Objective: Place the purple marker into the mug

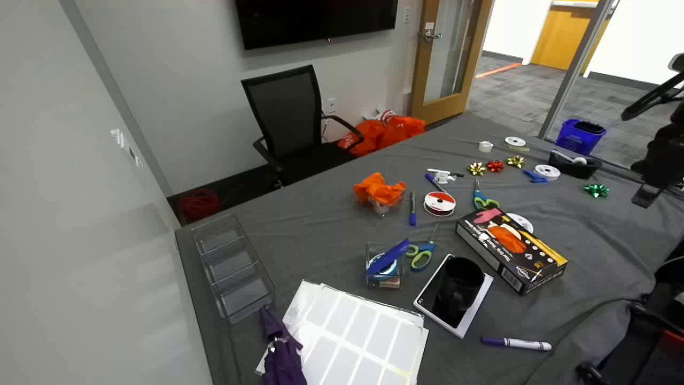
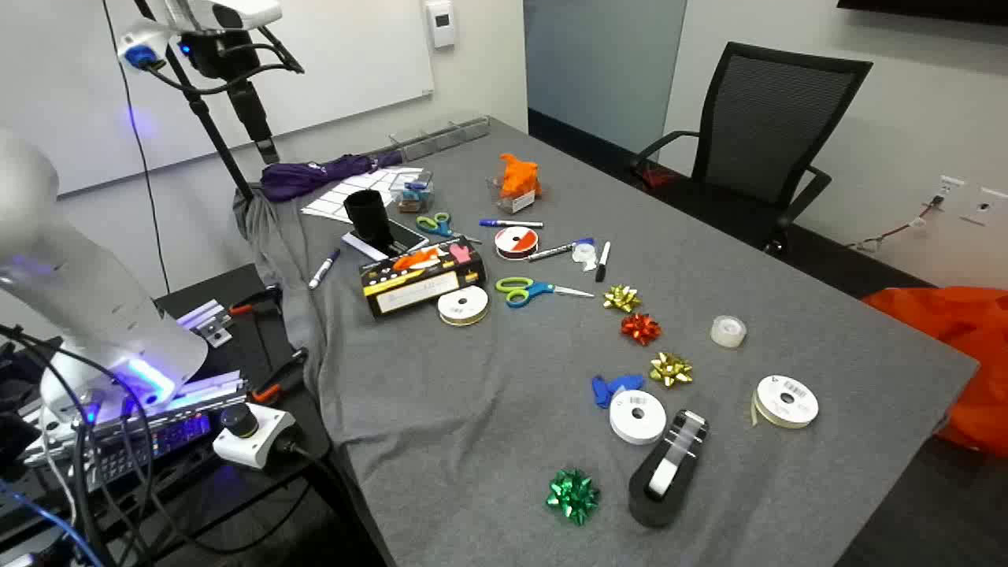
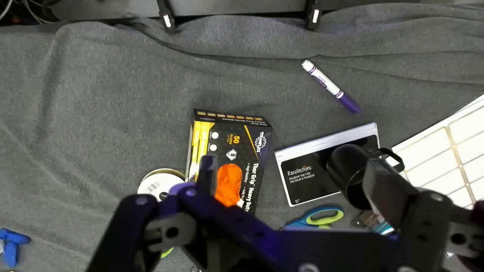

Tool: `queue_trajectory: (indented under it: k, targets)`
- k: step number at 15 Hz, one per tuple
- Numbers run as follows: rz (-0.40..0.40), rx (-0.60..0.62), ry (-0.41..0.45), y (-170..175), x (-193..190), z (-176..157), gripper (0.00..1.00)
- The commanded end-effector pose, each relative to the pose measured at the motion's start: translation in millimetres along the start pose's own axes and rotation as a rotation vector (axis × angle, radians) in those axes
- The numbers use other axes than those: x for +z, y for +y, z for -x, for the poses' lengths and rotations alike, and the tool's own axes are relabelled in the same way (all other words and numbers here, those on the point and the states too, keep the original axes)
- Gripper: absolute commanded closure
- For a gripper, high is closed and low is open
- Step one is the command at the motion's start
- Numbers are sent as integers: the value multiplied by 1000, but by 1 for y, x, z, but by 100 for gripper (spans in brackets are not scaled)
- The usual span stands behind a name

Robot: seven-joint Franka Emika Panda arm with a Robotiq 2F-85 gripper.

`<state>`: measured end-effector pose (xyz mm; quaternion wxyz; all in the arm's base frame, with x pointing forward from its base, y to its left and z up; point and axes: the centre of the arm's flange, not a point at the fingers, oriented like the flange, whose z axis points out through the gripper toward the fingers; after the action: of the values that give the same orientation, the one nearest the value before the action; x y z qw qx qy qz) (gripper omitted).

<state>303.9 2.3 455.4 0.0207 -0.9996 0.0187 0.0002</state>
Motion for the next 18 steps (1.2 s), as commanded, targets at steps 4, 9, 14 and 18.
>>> queue_trajectory:
  k: [4, 9, 14, 18]
  targets:
    - [0, 0, 0, 0, 0, 0, 0]
    - [0, 0, 0, 0, 0, 0, 0]
    - [0, 0, 0, 0, 0, 0, 0]
    - [-7, -26, 1, -8, 12, -4, 0]
